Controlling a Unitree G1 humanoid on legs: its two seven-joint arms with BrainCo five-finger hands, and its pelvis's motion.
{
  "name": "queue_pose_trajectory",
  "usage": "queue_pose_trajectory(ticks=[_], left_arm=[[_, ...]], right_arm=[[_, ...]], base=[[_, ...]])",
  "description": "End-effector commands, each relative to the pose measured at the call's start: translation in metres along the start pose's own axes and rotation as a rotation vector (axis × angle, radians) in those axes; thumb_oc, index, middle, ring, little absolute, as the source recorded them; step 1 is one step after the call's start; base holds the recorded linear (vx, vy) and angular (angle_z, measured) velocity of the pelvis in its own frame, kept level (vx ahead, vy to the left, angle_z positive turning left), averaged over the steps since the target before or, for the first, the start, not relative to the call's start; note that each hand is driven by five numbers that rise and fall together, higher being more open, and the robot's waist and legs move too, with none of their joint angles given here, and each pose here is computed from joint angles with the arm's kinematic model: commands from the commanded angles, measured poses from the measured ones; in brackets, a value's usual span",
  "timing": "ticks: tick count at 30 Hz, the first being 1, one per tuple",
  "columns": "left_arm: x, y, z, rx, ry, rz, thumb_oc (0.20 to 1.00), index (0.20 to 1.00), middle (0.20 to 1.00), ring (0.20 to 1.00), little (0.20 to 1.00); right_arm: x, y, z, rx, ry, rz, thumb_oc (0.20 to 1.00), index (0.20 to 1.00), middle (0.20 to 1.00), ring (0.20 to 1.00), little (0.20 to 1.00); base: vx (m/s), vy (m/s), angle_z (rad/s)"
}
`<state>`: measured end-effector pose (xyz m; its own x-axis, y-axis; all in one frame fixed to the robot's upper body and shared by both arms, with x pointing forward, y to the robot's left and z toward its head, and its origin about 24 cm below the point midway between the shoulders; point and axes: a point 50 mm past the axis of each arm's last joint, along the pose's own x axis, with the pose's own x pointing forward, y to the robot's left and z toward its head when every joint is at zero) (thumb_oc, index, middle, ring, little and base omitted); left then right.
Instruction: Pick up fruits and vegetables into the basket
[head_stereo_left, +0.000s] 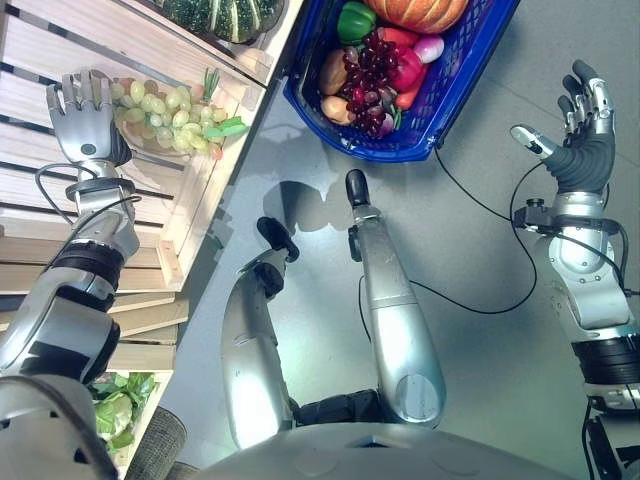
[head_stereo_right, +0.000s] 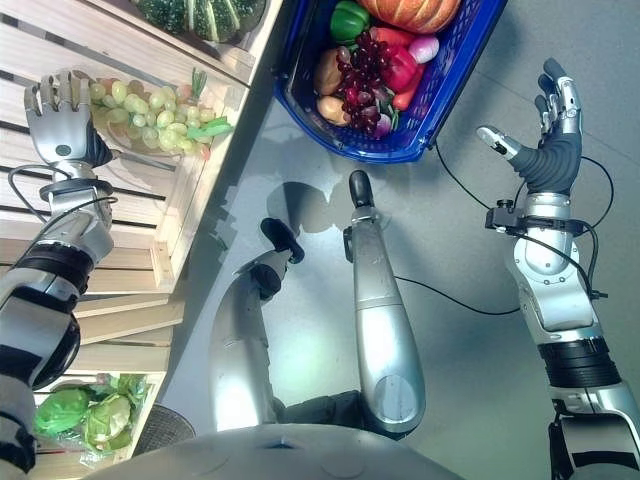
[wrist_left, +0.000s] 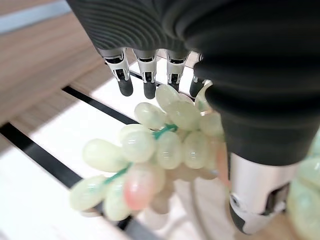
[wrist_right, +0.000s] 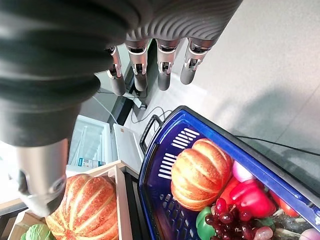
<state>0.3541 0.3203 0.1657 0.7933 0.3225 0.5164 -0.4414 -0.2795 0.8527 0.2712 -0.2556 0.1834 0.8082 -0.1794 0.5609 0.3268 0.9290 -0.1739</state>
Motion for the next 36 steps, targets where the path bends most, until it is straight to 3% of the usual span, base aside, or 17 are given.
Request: queue_pose_trajectory(ticks=[1,9,10,11,19,28,36], left_arm=[[-0.002,-0.005,-0.025,-0.011,0.074,-0.046,1.000,1.000,1.000,1.000,1.000],[0.002,-0.007,-0.023,-0.145,0.144,-0.110,1.000,1.000,1.000,1.000,1.000],[0.001,-0.009,-0.022,-0.151,0.154,-0.136,0.407,0.407,0.407,0.407,0.407],[0.000,-0.011,-0.023,-0.158,0.161,-0.164,0.200,0.200,0.200,0.200,0.200],[-0.006,-0.018,-0.030,-0.041,0.146,-0.200,0.200,0.200,0.200,0.200,0.200],[-0.029,-0.030,-0.035,0.300,0.015,-0.151,0.200,0.200,0.200,0.200,0.200],[-0.047,-0.041,-0.038,0.322,-0.012,-0.160,0.200,0.200,0.200,0.200,0.200]], right_arm=[[-0.002,0.003,0.006,0.048,-0.047,0.007,1.000,1.000,1.000,1.000,1.000],[0.001,0.006,0.005,0.047,-0.047,0.008,1.000,1.000,1.000,1.000,1.000],[0.001,0.007,0.005,0.049,-0.047,0.007,1.000,1.000,1.000,1.000,1.000],[0.002,0.006,0.005,0.050,-0.047,0.006,1.000,1.000,1.000,1.000,1.000],[0.003,0.002,0.009,0.043,-0.063,0.006,1.000,1.000,1.000,1.000,1.000],[0.001,-0.001,0.016,0.045,-0.099,0.010,1.000,1.000,1.000,1.000,1.000],[-0.004,0.004,0.018,0.075,-0.111,0.067,1.000,1.000,1.000,1.000,1.000]], base=[[0.00,0.000,0.00],[0.00,0.003,-0.01],[0.00,0.000,0.00],[0.00,0.000,0.00],[0.00,0.011,-0.02],[-0.03,0.037,0.01],[-0.02,0.009,0.04]])
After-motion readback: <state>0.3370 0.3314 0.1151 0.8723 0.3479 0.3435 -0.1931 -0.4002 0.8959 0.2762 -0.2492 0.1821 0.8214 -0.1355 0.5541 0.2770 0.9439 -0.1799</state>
